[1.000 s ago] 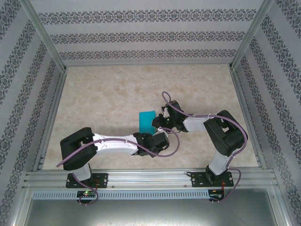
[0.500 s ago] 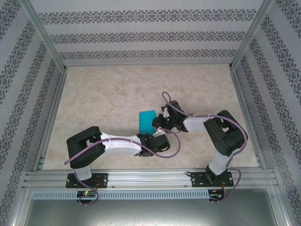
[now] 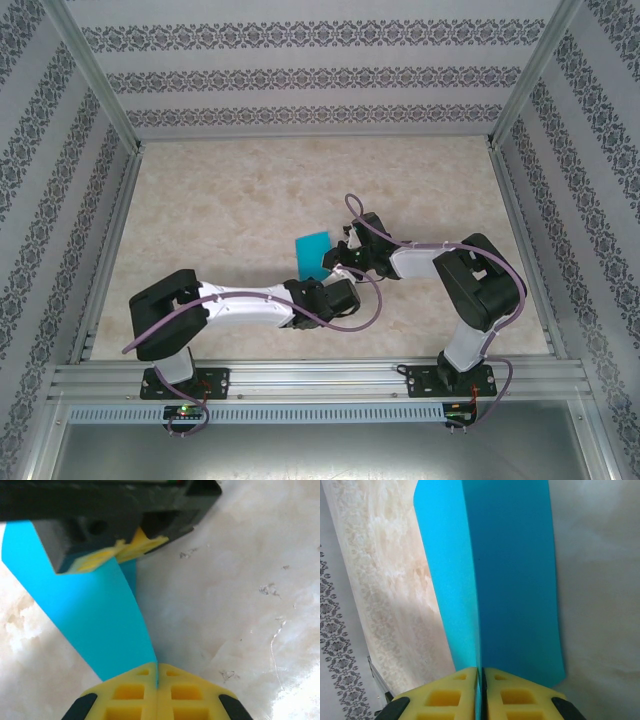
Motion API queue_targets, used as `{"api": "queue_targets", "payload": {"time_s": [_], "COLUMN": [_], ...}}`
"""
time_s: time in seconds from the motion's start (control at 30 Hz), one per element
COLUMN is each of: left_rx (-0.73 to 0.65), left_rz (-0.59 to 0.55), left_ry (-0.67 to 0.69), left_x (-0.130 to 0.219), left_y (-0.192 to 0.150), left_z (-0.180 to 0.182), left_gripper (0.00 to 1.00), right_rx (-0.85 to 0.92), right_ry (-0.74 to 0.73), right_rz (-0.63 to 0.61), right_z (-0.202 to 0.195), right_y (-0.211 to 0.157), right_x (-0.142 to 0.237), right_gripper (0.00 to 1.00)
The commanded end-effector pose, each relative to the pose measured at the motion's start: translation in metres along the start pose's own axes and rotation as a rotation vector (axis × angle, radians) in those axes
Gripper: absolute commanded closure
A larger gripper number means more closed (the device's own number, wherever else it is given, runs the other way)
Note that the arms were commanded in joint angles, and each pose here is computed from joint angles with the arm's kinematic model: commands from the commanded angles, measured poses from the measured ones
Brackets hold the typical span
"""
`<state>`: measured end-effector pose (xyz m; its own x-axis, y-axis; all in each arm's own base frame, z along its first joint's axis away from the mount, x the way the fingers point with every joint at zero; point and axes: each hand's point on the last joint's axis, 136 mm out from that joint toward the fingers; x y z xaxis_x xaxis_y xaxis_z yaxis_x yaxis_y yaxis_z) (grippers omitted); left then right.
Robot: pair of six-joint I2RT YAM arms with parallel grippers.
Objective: Fold a paper plane with a square sheet of paper (pick it up from the middle)
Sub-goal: Third fold the triangle at the center of the table.
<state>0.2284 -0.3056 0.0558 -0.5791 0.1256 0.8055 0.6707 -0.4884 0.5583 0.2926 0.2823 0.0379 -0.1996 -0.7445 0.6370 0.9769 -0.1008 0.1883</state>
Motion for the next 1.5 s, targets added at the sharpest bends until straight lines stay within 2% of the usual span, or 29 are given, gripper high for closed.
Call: {"api": "queue_targets", "payload": {"time_s": [0.0, 0.03, 0.23, 0.37, 0.47, 0.53, 0.7, 0.9, 1.2, 1.47], "left_rx": [0.041, 0.050, 0.146, 0.209, 0.239, 0.264, 0.300, 0.339, 0.387, 0.451], "left_rz": [-0.039, -0.036, 0.004, 0.046, 0.078, 0.101, 0.137, 0.187, 0.238, 0.277], "left_ry": [-0.026, -0.036, -0.174, -0.307, -0.373, -0.422, -0.531, -0.609, -0.675, -0.657], "left_x": [0.012, 0.012, 0.015, 0.020, 0.020, 0.020, 0.026, 0.025, 0.020, 0.004], "left_y": [0.017, 0.017, 0.015, 0.012, 0.009, 0.008, 0.010, 0.010, 0.009, 0.007], "left_z": [0.006, 0.007, 0.010, 0.008, 0.009, 0.009, 0.005, 0.004, 0.007, 0.021], "left_gripper": [1.00, 1.00, 1.00, 1.00, 1.00, 1.00, 1.00, 1.00, 1.00, 1.00], "right_rx": [0.020, 0.021, 0.041, 0.086, 0.131, 0.150, 0.171, 0.182, 0.240, 0.297], "right_ry": [0.008, 0.008, -0.015, -0.114, -0.136, -0.119, -0.087, -0.093, -0.203, -0.305], "right_rz": [0.000, -0.002, -0.041, -0.086, -0.110, -0.117, -0.087, 0.002, 0.125, 0.231], "right_z": [0.003, 0.003, 0.004, -0.001, 0.005, 0.014, 0.023, 0.021, -0.005, -0.027], "right_y": [0.006, 0.007, 0.015, 0.022, 0.028, 0.033, 0.041, 0.037, 0.034, 0.018], "right_x": [0.001, 0.002, 0.020, 0.045, 0.056, 0.058, 0.044, 0.019, -0.008, -0.018], "right_gripper": [0.88, 0.87, 0.65, 0.62, 0.60, 0.61, 0.70, 0.81, 0.82, 0.82]}}
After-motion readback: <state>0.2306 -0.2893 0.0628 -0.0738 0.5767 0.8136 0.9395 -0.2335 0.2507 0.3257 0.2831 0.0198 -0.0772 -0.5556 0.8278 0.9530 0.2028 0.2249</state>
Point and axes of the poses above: each hand's point on the last joint's axis, 136 mm out from that joint toward the fingers, its own x axis back along the fingers, its own z axis along the line the jaws close on, y = z × x, and after that the axes turned 11 degrees about x, right-handed
